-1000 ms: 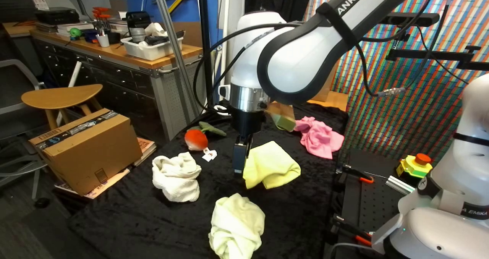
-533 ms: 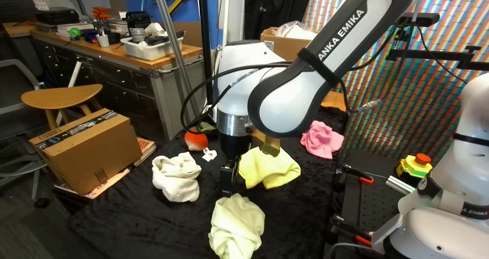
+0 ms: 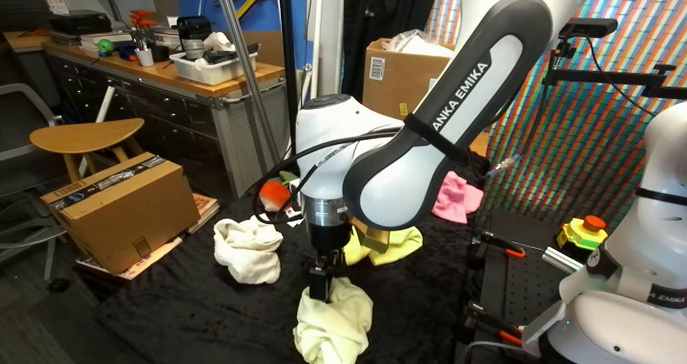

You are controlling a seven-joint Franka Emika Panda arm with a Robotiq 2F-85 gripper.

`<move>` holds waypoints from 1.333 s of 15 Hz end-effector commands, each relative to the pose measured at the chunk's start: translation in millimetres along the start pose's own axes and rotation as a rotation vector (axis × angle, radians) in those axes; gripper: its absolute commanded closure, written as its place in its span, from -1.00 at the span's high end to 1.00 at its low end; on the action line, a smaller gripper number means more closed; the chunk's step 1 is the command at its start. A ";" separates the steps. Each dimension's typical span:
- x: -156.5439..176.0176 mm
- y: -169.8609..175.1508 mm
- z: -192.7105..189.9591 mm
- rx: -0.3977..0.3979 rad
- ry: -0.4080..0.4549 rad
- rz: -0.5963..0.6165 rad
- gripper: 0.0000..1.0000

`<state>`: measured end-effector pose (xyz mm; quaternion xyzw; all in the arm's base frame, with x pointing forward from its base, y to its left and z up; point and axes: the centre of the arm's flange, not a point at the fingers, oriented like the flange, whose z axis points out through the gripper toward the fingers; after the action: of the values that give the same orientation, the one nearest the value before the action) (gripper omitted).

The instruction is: One by one, put all the objects in the center of the table

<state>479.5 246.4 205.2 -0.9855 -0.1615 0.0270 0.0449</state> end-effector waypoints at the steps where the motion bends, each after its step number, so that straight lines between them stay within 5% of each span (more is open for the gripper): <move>1: 12.9 -14.2 -5.9 0.036 -0.021 0.020 1.00; 5: 15.7 -22.2 -8.3 0.065 -0.034 0.027 1.00; 7: 15.9 -23.2 -8.8 0.080 -0.040 0.033 0.49; 15: 10.9 -12.0 -16.9 0.088 -0.041 0.061 -0.74; 17: 7.0 -7.5 -25.8 0.096 -0.049 0.060 -0.90; 20: -2.2 -1.2 -48.0 0.108 -0.058 0.045 -0.88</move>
<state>485.5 253.7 220.6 -0.9867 -0.1278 0.0617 0.0796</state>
